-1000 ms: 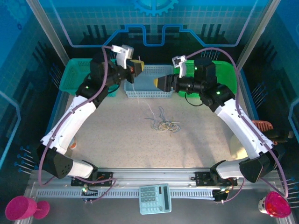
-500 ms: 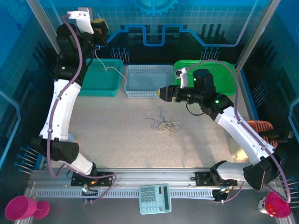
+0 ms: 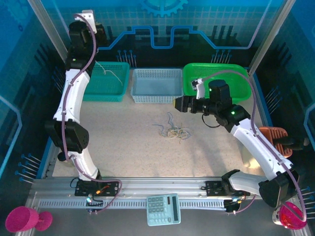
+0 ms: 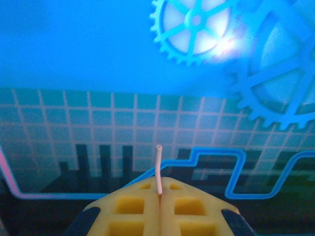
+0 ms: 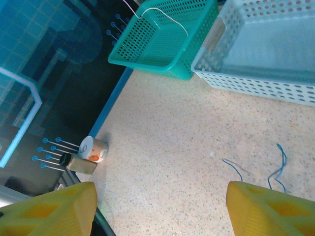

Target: Untangle the cables

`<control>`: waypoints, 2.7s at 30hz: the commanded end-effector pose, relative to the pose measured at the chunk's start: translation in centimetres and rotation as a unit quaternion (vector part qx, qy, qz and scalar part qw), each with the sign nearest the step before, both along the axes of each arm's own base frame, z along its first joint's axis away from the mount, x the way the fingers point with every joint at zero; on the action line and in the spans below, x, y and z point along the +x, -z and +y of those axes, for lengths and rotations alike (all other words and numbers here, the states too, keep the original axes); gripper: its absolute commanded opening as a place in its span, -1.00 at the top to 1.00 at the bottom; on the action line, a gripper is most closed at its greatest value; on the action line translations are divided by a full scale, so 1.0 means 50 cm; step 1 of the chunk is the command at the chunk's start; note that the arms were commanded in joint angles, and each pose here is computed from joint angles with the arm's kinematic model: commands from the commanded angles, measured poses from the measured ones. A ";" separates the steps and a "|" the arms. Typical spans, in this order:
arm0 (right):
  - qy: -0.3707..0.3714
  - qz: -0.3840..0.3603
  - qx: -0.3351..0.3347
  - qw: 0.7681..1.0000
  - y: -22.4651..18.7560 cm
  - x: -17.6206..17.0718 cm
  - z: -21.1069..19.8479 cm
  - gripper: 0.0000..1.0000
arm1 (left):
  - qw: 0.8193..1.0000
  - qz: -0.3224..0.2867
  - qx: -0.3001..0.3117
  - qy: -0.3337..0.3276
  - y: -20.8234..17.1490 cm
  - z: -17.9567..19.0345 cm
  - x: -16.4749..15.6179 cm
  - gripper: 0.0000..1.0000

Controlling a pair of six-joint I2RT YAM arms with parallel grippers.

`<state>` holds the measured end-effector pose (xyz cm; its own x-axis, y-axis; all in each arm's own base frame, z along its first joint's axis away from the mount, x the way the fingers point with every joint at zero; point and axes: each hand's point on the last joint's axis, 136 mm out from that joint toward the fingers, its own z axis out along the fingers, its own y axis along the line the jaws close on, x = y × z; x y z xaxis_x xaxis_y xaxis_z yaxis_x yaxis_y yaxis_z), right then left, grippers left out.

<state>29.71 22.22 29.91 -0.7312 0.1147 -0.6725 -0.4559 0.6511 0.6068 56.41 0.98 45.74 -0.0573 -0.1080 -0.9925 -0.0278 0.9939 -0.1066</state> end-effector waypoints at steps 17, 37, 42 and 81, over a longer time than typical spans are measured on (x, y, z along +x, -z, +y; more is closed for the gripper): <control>0.033 0.041 -0.045 0.998 0.109 0.013 -0.036 -0.42 | 0.960 0.221 -0.166 -0.038 0.373 0.133 -0.030 -0.66; 0.066 0.092 -0.115 0.987 0.233 0.049 -0.060 -0.42 | 0.946 0.197 -0.234 0.110 0.245 -0.091 -0.151 -0.98; 0.043 0.106 -0.131 0.985 0.269 0.052 -0.034 -0.39 | 0.923 0.228 -0.273 0.148 0.328 -0.197 -0.243 -0.99; -0.115 0.130 -0.463 0.869 0.546 0.080 0.150 -0.03 | 0.893 0.249 -0.374 0.004 0.545 -0.155 -0.440 -0.99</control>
